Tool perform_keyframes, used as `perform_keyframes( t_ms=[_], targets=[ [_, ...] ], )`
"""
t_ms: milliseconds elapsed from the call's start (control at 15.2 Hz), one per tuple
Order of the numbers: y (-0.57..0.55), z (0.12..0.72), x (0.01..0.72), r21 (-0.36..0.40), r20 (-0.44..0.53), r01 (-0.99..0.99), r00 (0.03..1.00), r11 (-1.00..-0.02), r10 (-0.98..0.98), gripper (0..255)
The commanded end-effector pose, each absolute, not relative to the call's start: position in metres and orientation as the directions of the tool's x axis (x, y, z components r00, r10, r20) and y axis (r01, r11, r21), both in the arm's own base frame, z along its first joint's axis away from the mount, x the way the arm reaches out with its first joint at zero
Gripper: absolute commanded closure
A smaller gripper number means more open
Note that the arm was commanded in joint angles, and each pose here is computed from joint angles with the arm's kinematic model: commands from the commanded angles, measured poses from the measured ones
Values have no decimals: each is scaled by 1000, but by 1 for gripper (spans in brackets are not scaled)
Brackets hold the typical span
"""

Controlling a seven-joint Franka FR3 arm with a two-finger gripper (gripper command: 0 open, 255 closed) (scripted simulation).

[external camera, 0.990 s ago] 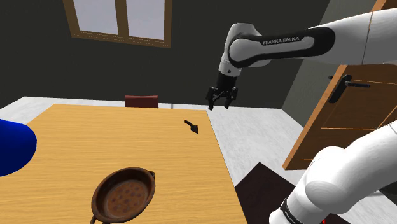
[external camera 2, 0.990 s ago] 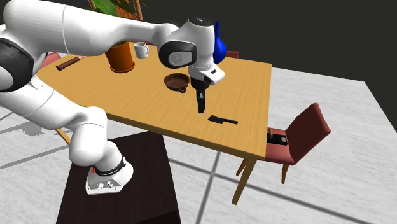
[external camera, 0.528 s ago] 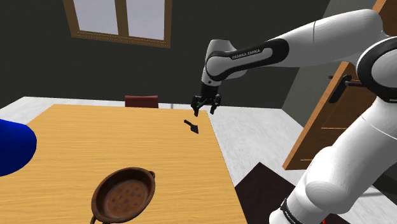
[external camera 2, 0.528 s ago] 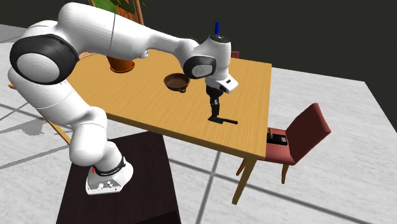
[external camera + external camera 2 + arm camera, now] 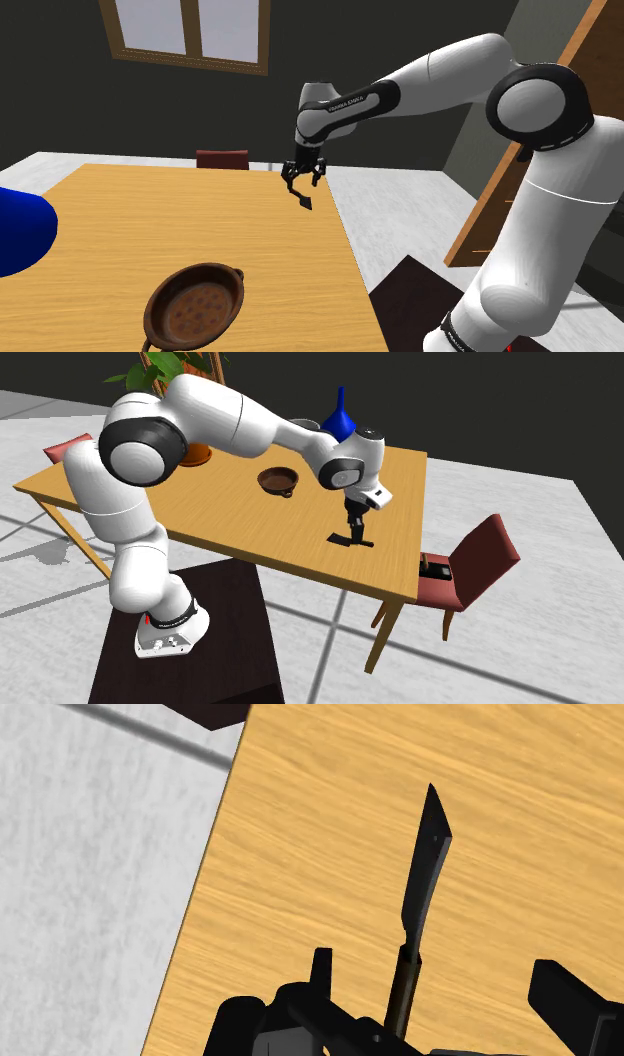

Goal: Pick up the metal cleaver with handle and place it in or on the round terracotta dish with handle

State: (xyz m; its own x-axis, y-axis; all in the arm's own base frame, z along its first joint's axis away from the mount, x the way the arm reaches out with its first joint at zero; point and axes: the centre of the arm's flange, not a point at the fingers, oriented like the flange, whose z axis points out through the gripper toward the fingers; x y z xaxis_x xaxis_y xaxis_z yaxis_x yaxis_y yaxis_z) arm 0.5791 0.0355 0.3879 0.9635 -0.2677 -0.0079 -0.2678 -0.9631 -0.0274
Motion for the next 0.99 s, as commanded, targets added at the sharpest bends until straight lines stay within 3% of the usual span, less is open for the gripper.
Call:
perform_keyframes(
  t_ms=[0, 330, 858, 924],
  targets=[
    [36, 378, 581, -27, -8, -269, 963, -963, -269, 0],
    [37, 348, 581, -27, -8, -269, 963, -963, -269, 0],
    [37, 348, 581, -27, -8, -269, 963, -963, -269, 0],
    [37, 348, 581, -27, -8, -269, 963, -963, -269, 255]
  ],
)
